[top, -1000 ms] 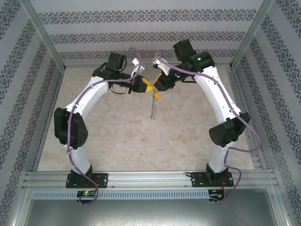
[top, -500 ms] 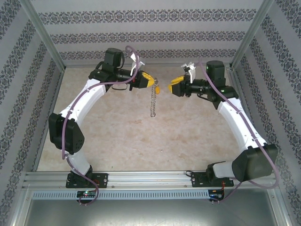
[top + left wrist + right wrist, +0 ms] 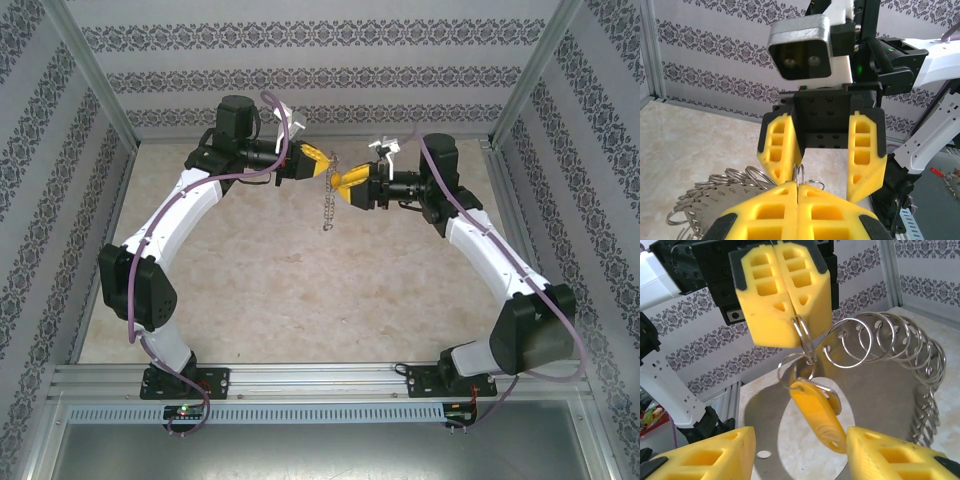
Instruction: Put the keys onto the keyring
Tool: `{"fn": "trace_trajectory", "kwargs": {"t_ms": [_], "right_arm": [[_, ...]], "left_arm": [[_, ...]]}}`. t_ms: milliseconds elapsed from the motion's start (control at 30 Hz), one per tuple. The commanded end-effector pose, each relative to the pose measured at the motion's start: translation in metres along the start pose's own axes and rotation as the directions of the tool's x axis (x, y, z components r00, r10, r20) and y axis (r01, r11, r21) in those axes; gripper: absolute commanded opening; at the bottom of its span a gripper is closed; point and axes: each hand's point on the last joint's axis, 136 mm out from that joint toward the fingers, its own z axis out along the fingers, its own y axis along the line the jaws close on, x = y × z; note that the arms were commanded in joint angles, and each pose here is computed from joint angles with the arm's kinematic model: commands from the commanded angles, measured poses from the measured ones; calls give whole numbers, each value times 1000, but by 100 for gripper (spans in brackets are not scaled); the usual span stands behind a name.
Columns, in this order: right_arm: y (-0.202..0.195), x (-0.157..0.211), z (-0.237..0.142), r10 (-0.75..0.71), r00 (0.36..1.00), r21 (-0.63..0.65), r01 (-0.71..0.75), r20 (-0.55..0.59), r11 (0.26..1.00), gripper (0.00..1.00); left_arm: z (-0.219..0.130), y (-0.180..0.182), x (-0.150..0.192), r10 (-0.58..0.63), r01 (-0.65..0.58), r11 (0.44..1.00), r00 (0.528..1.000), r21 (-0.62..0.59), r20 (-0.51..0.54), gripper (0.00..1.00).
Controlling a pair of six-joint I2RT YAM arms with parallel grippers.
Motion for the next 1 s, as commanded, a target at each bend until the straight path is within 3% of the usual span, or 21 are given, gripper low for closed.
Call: {"fn": "trace_trajectory", "kwargs": {"t_ms": [0, 333, 500, 667, 967], "right_arm": [[4, -16, 3, -59, 998, -31, 59, 26, 998, 51], [8, -20, 13, -63, 998, -82, 65, 26, 994, 48], [9, -13, 16, -47, 999, -100, 48, 11, 994, 20], [9, -9, 15, -34, 999, -98, 34, 2, 995, 0], [16, 5, 19, -32, 996, -87, 25, -83, 996, 0]], "left_arm": [[-1, -16, -17, 60, -62, 997, 998, 40, 34, 0], [0, -14, -16, 54, -55, 998, 998, 40, 36, 0], [0, -13, -18, 57, -58, 998, 997, 32, 43, 0], [0, -11, -19, 57, -58, 998, 997, 24, 46, 0], [-1, -10, -23, 64, -64, 998, 996, 4, 64, 0]]}}
